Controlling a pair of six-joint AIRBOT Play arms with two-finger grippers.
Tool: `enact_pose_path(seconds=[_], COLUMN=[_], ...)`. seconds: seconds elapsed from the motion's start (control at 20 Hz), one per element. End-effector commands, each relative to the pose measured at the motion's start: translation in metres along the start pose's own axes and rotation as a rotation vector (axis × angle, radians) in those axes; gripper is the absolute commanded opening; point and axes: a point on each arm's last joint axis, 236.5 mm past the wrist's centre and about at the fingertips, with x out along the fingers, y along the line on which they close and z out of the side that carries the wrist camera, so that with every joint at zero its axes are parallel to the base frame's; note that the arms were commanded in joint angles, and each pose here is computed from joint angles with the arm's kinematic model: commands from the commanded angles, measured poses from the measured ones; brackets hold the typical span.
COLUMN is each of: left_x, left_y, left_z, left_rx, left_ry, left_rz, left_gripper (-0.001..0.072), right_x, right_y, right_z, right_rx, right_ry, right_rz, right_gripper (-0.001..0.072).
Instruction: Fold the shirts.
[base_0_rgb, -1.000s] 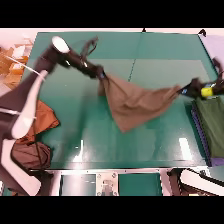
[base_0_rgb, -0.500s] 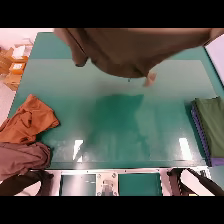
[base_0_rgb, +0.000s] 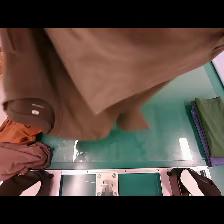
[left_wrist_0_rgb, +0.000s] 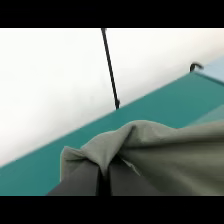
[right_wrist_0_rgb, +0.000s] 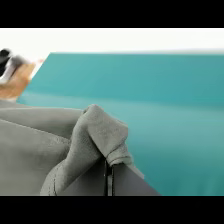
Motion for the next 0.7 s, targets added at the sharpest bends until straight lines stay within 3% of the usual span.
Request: enact_pose_path(seconds=[0.0, 0.15, 0.35, 0.55, 0.6, 0.65], left_x=[0.093, 0.195, 0.286, 0.31, 0.305, 0.297], left_y=[0.013, -0.003, -0.054, -0.074, -0.076, -0.076], left_z=[-0.095, -0.23, -0.371, -0.422, -0.422, -0.419], left_rx=[-0.071, -0.174, -0.44, -0.592, -0.595, -0.604], left_ry=[0.21, 0.461, 0.569, 0.592, 0.608, 0.635], left_rz=[-0.027, -0.156, -0.351, -0.397, -0.413, -0.44], left_gripper=[0.0025, 0.0026, 0.0026, 0.0029, 0.0209, 0.0591], right_x=[0.052, 0.115, 0.17, 0.184, 0.189, 0.193], right_y=[-0.036, -0.088, -0.172, -0.208, -0.212, -0.215], right_z=[-0.067, -0.169, -0.322, -0.369, -0.363, -0.351], right_rx=[0.199, 0.455, 0.77, 0.795, 0.793, 0.767], right_ry=[0.17, 0.311, 0.37, 0.437, 0.437, 0.428], right_rz=[0.062, 0.039, -0.195, -0.289, -0.288, -0.277], right_gripper=[0.0014, 0.0014, 0.0014, 0.0014, 0.0018, 0.0114])
